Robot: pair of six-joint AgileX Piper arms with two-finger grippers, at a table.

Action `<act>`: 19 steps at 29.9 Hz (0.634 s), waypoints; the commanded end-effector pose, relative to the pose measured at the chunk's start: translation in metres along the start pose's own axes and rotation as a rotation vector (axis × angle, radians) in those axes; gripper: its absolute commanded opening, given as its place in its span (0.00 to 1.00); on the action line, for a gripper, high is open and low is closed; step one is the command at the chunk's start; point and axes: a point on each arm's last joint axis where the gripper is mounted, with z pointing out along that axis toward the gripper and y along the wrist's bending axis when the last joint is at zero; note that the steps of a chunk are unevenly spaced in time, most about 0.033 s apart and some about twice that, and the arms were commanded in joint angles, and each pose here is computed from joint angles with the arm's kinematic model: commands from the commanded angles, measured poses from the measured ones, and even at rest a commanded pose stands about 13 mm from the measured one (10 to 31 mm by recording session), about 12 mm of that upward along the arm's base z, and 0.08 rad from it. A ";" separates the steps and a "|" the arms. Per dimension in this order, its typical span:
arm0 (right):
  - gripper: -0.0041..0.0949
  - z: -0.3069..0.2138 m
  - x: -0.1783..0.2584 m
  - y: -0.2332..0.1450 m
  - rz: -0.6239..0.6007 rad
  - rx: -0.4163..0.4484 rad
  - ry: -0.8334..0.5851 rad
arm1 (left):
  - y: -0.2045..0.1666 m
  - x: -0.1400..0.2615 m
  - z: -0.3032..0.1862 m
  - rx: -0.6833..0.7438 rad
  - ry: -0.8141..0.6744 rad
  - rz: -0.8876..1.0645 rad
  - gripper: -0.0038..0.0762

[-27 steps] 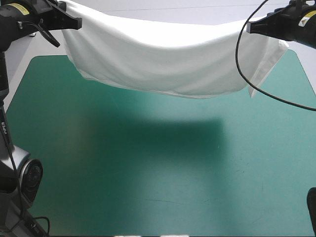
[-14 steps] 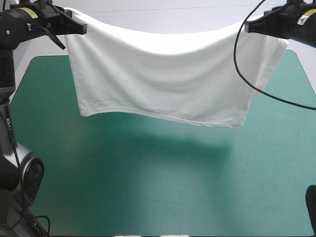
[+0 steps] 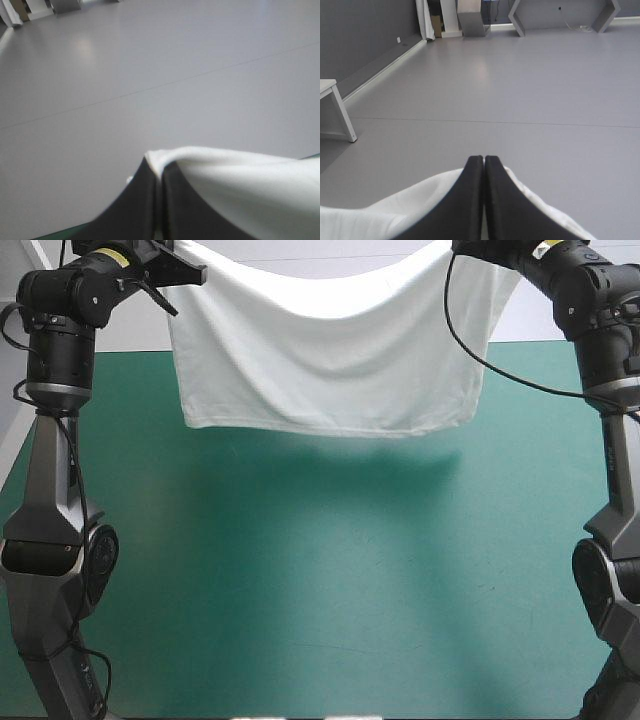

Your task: Fold the cloth

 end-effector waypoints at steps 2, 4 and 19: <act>0.02 -0.030 -0.041 0.004 -0.032 -0.007 -0.167 | 0.004 -0.034 -0.035 -0.046 -0.194 0.022 0.04; 0.02 -0.023 -0.031 0.003 -0.036 -0.006 -0.097 | 0.003 -0.025 -0.024 -0.035 -0.145 0.027 0.04; 0.02 0.044 0.116 -0.009 0.022 -0.025 0.776 | -0.021 0.112 0.077 0.155 0.605 -0.078 0.04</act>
